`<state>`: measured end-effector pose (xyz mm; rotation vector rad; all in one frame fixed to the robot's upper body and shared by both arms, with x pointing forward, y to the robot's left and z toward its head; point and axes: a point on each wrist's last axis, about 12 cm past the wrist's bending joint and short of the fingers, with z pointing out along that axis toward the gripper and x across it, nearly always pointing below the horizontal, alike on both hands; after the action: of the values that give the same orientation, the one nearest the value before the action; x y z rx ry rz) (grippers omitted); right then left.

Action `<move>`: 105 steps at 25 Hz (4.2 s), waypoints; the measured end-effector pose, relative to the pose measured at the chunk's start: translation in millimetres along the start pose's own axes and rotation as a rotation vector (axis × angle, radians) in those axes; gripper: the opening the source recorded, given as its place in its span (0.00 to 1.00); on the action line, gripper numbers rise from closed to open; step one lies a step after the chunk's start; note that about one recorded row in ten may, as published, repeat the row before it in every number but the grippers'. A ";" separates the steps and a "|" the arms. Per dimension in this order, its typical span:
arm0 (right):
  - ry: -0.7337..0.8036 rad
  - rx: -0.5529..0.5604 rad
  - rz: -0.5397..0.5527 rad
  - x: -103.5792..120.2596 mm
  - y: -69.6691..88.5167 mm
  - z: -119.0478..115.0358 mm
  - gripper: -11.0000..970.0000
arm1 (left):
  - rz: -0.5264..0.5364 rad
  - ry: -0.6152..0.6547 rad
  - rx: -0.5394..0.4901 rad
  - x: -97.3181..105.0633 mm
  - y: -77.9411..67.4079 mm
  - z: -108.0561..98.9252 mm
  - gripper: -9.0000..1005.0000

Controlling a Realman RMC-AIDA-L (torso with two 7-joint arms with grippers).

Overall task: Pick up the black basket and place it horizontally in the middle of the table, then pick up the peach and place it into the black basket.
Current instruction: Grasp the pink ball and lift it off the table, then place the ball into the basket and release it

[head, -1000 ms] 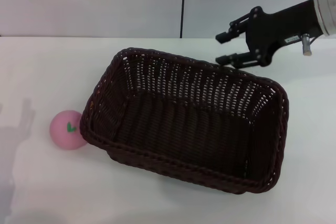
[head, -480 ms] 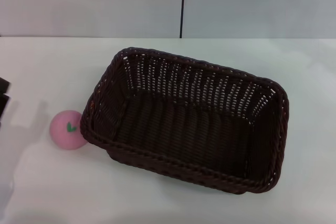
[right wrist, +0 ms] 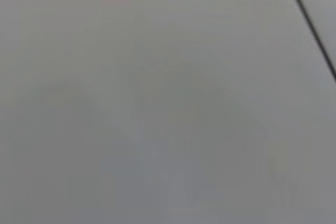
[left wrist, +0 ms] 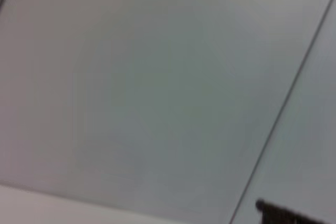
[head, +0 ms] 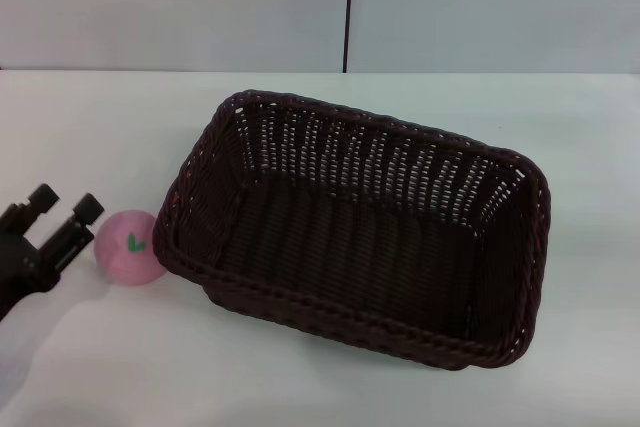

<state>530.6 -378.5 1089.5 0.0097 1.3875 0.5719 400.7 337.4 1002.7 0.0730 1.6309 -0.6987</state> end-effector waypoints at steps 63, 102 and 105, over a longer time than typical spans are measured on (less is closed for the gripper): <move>0.036 0.047 0.045 45.5 21.0 -17.3 0.50 | -0.076 -0.077 0.378 -23.7 -36.7 72.2 0.17; 0.067 0.023 0.051 56.5 30.7 -8.4 0.50 | 0.091 0.100 0.327 -17.9 -15.3 49.4 0.26; 0.067 0.024 0.051 56.6 30.6 -8.4 0.50 | 0.085 0.075 0.334 -20.3 -16.5 48.6 0.32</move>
<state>515.3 -333.0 1045.9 0.0456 1.4629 0.6029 440.4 307.8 1027.0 0.4124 1.5583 -0.9056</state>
